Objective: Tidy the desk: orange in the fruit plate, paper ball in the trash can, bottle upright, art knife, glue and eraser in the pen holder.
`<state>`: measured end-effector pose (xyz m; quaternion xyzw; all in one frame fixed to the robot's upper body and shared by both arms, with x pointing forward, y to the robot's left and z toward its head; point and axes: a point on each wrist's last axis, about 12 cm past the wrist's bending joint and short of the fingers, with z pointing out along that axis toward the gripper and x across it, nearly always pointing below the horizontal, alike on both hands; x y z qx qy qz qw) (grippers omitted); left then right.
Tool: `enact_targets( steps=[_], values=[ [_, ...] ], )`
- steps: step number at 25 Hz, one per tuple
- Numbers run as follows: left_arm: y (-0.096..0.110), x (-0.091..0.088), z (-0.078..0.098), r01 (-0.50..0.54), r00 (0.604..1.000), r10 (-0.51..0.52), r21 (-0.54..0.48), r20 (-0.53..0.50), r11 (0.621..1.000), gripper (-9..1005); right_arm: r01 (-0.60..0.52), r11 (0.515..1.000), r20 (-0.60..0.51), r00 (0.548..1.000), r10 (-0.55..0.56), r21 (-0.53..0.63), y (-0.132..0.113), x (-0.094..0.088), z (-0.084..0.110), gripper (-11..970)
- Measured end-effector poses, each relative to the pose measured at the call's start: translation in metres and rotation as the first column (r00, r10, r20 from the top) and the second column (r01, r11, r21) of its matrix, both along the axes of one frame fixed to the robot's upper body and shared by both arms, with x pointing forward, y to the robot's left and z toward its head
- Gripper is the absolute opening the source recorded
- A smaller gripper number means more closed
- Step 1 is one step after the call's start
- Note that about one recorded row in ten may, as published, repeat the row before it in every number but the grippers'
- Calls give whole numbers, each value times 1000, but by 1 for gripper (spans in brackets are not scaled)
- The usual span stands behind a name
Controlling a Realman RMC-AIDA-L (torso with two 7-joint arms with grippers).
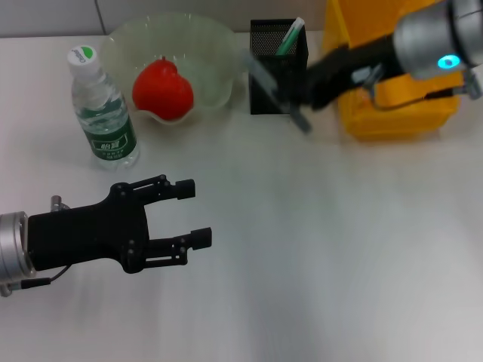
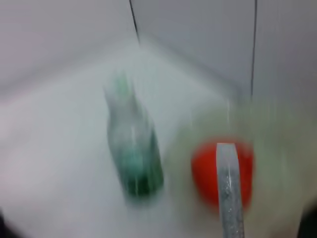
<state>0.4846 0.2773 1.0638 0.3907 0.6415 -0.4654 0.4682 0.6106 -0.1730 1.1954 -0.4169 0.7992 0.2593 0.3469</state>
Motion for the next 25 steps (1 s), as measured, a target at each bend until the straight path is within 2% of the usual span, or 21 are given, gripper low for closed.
enact_targets(
  steps=[3, 4, 8, 9, 12, 18, 25],
  values=[
    [0, 0, 0, 0, 1000, 0, 0, 0, 1000, 811, -5, 984, 128, 992, -18, 176, -18, 3, -2, 113],
    [1, 0, 0, -1, 1000, 1, 1, 0, 1000, 811, -3, 965, 197, 979, -50, 260, -25, 8, -10, 112],
    [1, 0, 0, 0, 1000, 0, 1, 1, 1000, 811, 17, 938, 260, 959, -113, 347, -29, 17, -26, 109],
    [1, 0, 0, 1, 1000, -1, 2, 6, 1000, 811, 33, 929, 283, 948, -146, 369, -25, 24, -37, 108],
    [1, 0, 0, 3, 1000, -3, 3, 15, 1000, 811, 56, 929, 296, 939, -173, 365, -21, 30, -46, 105],
    [0, -1, 0, 4, 1000, -5, 5, 25, 1000, 811, 134, 914, 352, 894, -278, 382, -15, 42, -59, 97],
    [0, -3, -1, 4, 999, -4, 7, 32, 1000, 811, 226, 909, 318, 884, -342, 349, -15, 48, -73, 69]
  ],
)
